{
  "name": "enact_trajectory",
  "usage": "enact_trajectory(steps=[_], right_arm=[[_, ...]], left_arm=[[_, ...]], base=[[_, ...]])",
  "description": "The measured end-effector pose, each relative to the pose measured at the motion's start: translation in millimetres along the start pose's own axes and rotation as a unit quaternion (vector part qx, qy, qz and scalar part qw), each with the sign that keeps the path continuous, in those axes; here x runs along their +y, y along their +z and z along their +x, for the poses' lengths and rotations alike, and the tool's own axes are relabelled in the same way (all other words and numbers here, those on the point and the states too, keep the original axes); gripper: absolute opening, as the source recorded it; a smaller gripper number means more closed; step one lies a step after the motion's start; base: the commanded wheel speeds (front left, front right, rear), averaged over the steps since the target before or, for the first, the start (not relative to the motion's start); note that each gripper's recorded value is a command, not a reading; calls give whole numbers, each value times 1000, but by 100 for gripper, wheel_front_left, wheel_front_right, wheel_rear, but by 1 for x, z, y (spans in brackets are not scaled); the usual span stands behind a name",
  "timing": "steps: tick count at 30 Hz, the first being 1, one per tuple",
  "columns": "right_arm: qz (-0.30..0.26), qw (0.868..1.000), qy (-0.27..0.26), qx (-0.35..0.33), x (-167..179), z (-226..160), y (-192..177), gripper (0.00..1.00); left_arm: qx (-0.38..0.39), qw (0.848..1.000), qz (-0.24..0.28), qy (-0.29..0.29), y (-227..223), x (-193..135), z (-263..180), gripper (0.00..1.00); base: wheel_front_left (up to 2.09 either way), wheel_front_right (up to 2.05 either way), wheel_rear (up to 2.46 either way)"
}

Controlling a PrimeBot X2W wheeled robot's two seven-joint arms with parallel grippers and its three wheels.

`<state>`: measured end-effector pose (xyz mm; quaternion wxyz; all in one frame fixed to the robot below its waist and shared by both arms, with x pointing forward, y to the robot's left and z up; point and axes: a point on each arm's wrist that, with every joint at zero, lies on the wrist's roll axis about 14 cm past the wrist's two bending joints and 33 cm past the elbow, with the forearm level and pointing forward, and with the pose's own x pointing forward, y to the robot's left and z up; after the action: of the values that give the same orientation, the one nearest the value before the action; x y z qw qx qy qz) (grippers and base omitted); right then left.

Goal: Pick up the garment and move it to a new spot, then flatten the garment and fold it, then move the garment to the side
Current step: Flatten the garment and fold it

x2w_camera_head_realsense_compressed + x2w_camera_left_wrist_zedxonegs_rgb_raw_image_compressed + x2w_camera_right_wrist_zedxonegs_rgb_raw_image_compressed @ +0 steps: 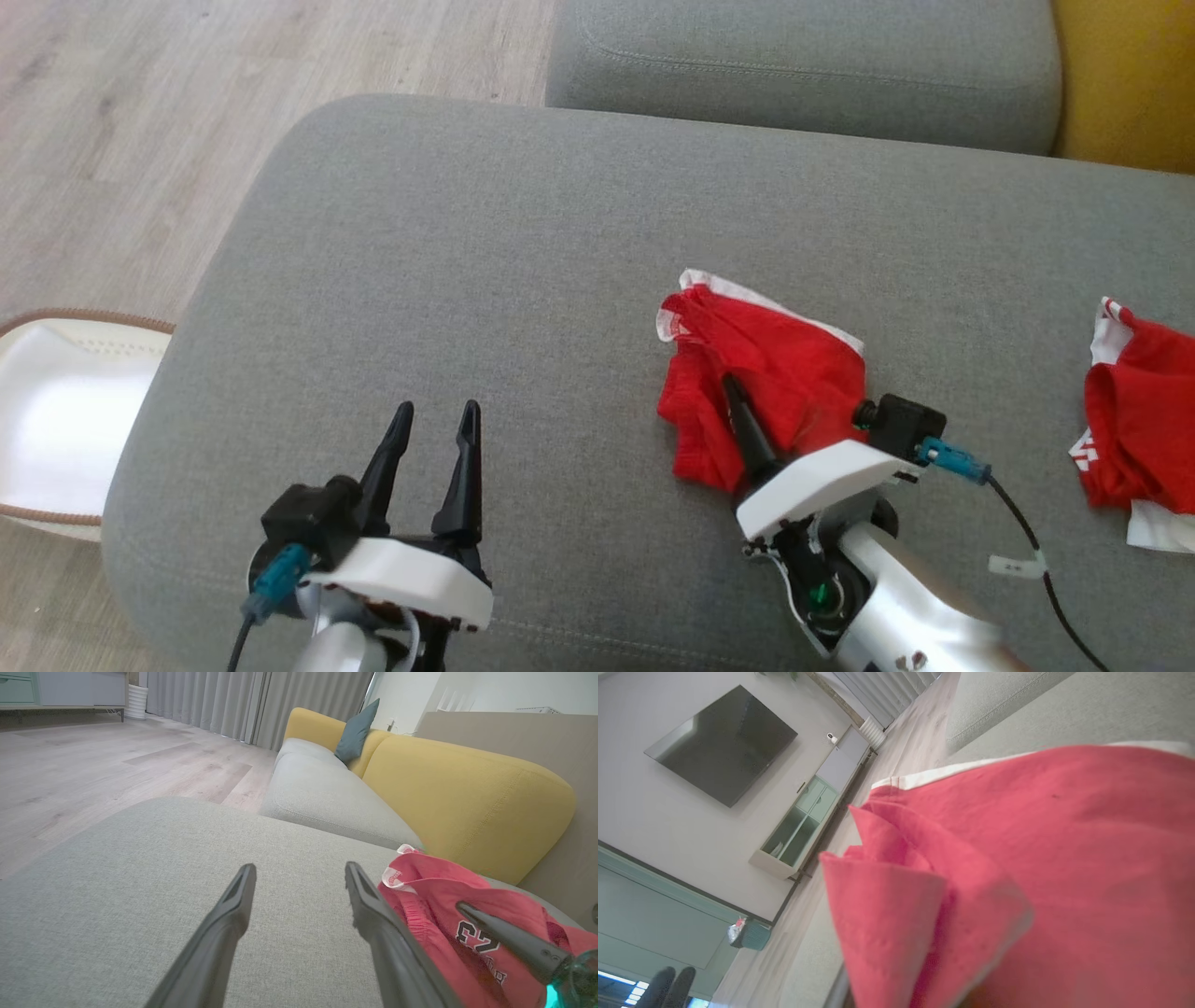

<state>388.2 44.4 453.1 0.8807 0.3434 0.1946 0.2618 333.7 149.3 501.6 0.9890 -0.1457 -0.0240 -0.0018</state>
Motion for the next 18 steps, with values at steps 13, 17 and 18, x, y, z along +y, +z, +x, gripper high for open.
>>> enact_trajectory(steps=[13,17,18], right_arm=[[-31,997,36,65,18,-6,-40,100],[-50,990,27,127,9,-16,-69,100],[-50,989,22,139,6,-19,-73,100]], left_arm=[[6,1000,-4,4,-4,1,1,100],[7,1000,-4,4,-4,1,0,100],[7,1000,-4,4,-4,1,0,100]], base=[[0,0,0],[0,0,0],[0,0,0]])
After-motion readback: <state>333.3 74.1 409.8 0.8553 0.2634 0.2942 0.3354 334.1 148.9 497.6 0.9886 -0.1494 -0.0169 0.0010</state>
